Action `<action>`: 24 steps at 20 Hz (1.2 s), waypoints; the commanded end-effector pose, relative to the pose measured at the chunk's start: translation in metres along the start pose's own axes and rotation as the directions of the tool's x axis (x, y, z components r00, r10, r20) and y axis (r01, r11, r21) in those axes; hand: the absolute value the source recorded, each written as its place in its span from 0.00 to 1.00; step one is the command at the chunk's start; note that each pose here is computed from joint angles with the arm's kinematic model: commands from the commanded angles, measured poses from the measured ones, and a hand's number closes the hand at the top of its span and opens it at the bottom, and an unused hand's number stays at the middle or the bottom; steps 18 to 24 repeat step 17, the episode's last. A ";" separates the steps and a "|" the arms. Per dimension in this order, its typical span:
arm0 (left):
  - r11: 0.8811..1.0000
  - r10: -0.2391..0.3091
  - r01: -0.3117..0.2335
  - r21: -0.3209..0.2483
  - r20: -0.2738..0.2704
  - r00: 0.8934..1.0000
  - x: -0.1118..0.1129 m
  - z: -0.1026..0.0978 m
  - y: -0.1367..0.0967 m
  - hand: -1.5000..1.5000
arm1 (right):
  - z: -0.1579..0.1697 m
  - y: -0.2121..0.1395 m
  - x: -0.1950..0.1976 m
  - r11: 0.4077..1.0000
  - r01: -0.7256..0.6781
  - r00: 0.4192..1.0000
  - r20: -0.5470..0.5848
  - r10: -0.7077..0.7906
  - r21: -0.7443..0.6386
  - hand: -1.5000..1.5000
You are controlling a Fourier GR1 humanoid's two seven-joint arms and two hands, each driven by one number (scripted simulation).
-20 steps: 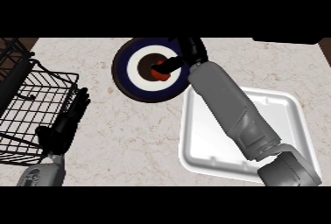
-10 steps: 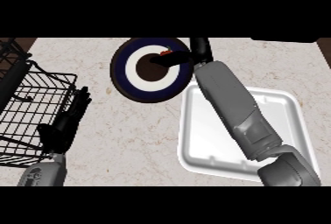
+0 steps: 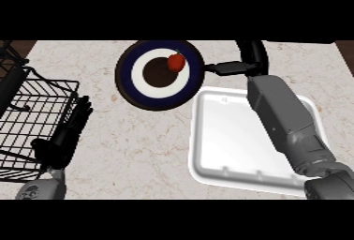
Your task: Pick the bell pepper from the tray and place it in the plate
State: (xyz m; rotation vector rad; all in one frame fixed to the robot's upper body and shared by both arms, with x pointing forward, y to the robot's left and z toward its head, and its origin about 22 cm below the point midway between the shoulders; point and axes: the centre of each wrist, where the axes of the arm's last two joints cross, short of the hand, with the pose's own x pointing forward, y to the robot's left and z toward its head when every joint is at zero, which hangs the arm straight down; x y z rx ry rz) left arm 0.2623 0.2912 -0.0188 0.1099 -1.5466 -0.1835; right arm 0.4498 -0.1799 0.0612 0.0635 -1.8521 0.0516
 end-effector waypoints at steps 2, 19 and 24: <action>1.000 0.007 -0.007 0.004 0.014 1.000 0.003 -0.006 -0.001 0.50 | 0.026 -0.067 -0.021 0.999 0.033 0.999 0.036 -0.035 0.043 0.00; 1.000 -0.012 0.012 -0.020 0.020 1.000 -0.003 -0.004 -0.014 0.50 | 0.059 -0.109 -0.042 0.995 -0.077 0.993 0.098 0.070 0.068 0.00; 1.000 -0.012 0.012 -0.020 0.020 1.000 -0.003 -0.004 -0.014 0.50 | 0.059 -0.109 -0.042 0.995 -0.077 0.993 0.098 0.070 0.068 0.00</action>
